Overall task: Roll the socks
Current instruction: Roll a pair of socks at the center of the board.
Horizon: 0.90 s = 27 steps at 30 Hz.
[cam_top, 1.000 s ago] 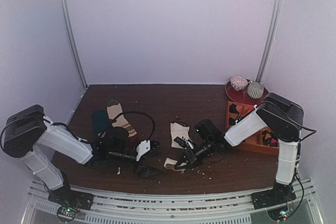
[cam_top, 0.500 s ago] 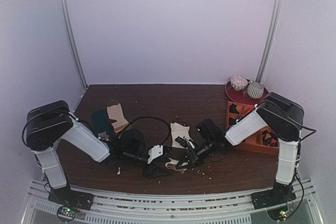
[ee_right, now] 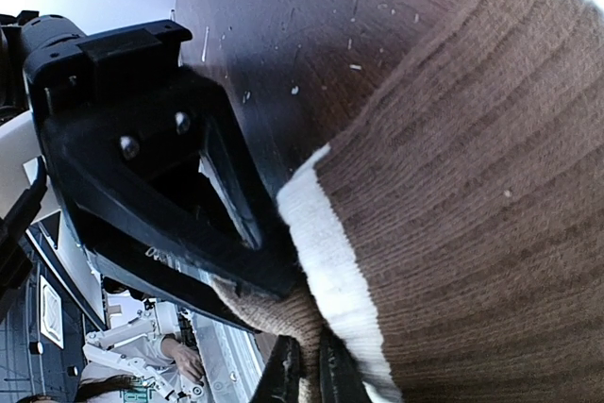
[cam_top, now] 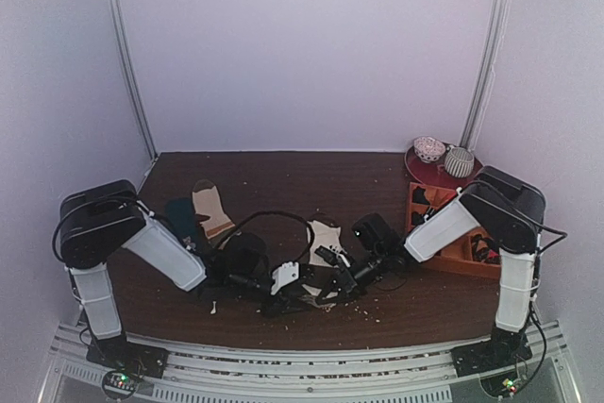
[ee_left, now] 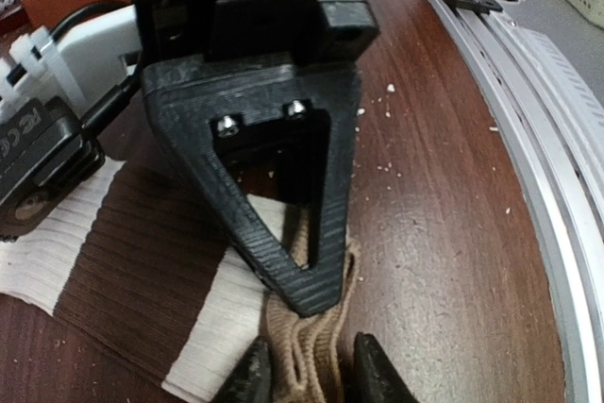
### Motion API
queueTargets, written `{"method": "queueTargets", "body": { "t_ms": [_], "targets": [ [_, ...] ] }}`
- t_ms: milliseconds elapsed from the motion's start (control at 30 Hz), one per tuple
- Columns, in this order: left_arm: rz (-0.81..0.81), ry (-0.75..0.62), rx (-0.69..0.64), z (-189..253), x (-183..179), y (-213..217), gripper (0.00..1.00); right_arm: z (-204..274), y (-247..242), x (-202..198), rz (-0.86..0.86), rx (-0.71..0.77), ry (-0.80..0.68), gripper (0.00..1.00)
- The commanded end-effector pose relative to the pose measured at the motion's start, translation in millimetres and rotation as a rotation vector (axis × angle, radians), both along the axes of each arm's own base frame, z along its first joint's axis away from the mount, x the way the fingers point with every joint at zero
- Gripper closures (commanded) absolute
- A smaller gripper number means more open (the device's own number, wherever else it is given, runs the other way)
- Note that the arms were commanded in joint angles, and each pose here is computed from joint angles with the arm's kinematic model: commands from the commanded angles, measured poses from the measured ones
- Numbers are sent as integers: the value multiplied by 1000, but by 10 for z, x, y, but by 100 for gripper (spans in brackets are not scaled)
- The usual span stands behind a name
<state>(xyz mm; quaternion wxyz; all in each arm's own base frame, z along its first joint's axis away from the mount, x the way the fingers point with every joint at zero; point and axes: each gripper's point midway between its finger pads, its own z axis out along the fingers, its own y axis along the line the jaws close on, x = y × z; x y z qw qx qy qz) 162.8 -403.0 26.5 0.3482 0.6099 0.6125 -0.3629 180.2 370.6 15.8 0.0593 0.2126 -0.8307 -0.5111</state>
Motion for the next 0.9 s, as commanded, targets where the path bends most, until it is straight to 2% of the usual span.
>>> {"method": "queueTargets", "body": {
  "t_ms": [0, 100, 233, 333, 400, 600, 767, 867],
  "targets": [
    [-26, 20, -18, -7, -24, -93, 82, -586, -385, -154, -67, -242, 98, 100],
    [-27, 53, -4, -66, -50, -82, 100, -571, -380, -150, -69, -237, 96, 99],
    [10, 89, 16, -147, -59, -17, 100, -491, -334, -121, -63, -205, 73, 96],
    [51, 156, 46, -190, -83, 40, 100, -235, -237, -29, -41, -132, -8, 87],
    [106, 222, 87, -208, -60, 84, 100, 42, -177, 96, -45, -72, -121, 81],
    [221, 463, 204, -132, -103, 189, 100, 953, -213, 409, -131, 104, -596, 70],
    [256, 694, 222, -95, -130, 260, 100, 1147, -313, 255, -113, 164, -907, 64],
    [269, 748, 242, -112, -104, 241, 100, 1017, -270, 70, -15, 130, -1082, 63]
  ]
}}
